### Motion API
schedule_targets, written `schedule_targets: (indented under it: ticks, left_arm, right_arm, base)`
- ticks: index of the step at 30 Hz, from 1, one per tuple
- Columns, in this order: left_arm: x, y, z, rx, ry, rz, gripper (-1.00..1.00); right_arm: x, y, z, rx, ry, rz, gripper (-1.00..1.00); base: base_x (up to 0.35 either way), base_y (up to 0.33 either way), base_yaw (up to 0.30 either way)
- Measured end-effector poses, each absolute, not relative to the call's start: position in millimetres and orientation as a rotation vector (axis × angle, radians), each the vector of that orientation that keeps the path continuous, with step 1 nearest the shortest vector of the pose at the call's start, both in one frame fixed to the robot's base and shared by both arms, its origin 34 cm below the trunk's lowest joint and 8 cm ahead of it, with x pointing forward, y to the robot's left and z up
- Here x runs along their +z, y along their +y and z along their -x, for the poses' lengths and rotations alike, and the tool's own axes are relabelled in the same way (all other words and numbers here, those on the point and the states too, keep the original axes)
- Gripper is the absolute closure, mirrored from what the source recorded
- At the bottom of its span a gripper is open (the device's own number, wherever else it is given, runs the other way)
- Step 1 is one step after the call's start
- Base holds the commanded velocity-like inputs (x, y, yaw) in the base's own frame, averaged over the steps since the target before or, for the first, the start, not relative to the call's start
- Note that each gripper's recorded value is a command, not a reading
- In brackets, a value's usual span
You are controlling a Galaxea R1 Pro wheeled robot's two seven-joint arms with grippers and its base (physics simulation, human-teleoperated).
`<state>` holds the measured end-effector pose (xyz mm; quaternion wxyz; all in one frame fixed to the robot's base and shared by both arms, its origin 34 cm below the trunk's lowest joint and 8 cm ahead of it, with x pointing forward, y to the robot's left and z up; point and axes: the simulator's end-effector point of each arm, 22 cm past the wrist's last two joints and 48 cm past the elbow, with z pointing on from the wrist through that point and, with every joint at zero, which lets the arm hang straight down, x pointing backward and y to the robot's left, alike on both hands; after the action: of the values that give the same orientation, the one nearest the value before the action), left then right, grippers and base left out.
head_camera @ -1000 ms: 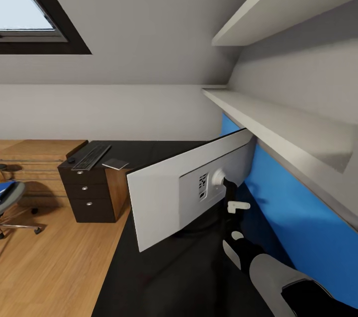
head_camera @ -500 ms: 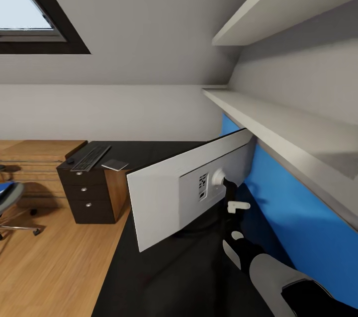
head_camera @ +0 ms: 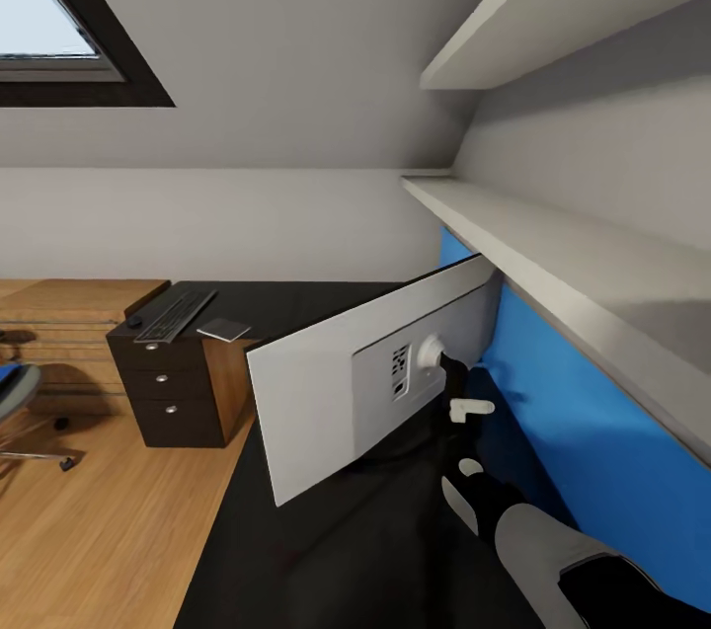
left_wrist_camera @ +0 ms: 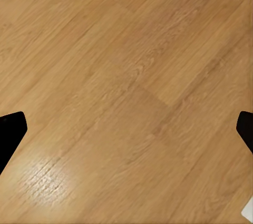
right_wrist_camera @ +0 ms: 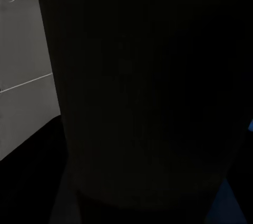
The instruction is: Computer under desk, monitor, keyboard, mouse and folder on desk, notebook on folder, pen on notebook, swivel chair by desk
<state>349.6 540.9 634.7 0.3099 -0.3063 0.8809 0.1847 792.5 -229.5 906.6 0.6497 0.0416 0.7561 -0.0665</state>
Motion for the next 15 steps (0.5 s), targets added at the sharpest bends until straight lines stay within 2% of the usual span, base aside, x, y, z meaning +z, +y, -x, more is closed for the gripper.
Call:
schedule_targets:
  ticks: [7,8,15]
  left_arm:
    - [634.6,540.9,-349.6,0.488,2.327,0.809,-1.0]
    - [634.6,540.9,-349.6,0.488,2.327,0.809,-1.0]
    - [634.7,540.9,-349.5,0.487,2.326,0.811,-1.0]
  right_arm:
    - [906.6,-229.5,-792.6,-0.151,1.718,-0.095,1.0]
    - [906.6,-229.5,-792.5,-0.151,1.718,-0.094,-1.0]
    - [908.3,-235.9,-792.2,-0.155,1.71,-0.13,-1.0]
  base:
    - [0.002,-0.001,0.0]
    - [0.0,0.0,0.0]
    - [0.0,0.0,0.0]
